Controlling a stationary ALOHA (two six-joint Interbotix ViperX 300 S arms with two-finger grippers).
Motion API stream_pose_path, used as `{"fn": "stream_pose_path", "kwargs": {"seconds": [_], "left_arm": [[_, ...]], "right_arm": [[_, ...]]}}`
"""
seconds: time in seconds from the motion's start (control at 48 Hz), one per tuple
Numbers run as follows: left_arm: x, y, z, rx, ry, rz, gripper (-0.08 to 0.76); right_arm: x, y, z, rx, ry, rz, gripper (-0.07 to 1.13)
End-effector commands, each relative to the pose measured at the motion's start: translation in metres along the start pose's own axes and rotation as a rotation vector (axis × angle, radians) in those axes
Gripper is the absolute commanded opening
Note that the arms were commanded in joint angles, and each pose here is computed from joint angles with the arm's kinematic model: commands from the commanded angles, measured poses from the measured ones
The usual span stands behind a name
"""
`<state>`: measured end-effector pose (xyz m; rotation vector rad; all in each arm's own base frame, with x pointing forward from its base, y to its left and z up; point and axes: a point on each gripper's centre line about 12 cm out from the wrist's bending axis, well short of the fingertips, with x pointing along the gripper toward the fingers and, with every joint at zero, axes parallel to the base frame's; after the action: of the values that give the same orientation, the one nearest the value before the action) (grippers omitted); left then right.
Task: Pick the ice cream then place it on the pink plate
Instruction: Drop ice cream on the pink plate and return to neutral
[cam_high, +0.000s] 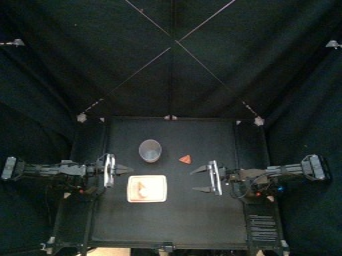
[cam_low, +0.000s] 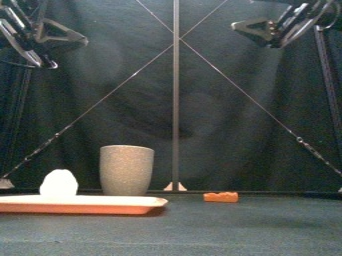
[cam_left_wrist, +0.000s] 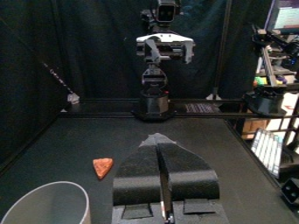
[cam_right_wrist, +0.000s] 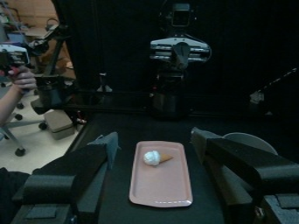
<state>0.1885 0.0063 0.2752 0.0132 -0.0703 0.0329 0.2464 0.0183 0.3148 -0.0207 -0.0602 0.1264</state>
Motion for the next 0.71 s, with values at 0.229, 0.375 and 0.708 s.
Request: {"fn": "stream_pose_path", "kwargs": {"seconds": [0.229,0.375,0.708], "left_arm": [[0.002,0.001,0.005,0.003,-0.018,0.004,-0.039],[0.002,0.001,0.005,0.004,-0.018,0.006,-0.039],[0.001,0.001,0.004,0.005,-0.015,0.006,-0.039]], "right_arm": [[-0.052,0.005,0.003,-0.029,-0.12,0.002,1.0],[-0.064,0.004,-0.007,-0.049,-0.12,-0.01,1.0],[-0.068,0.003,-0.005,-0.078,-0.179,-0.01,1.0]]}}
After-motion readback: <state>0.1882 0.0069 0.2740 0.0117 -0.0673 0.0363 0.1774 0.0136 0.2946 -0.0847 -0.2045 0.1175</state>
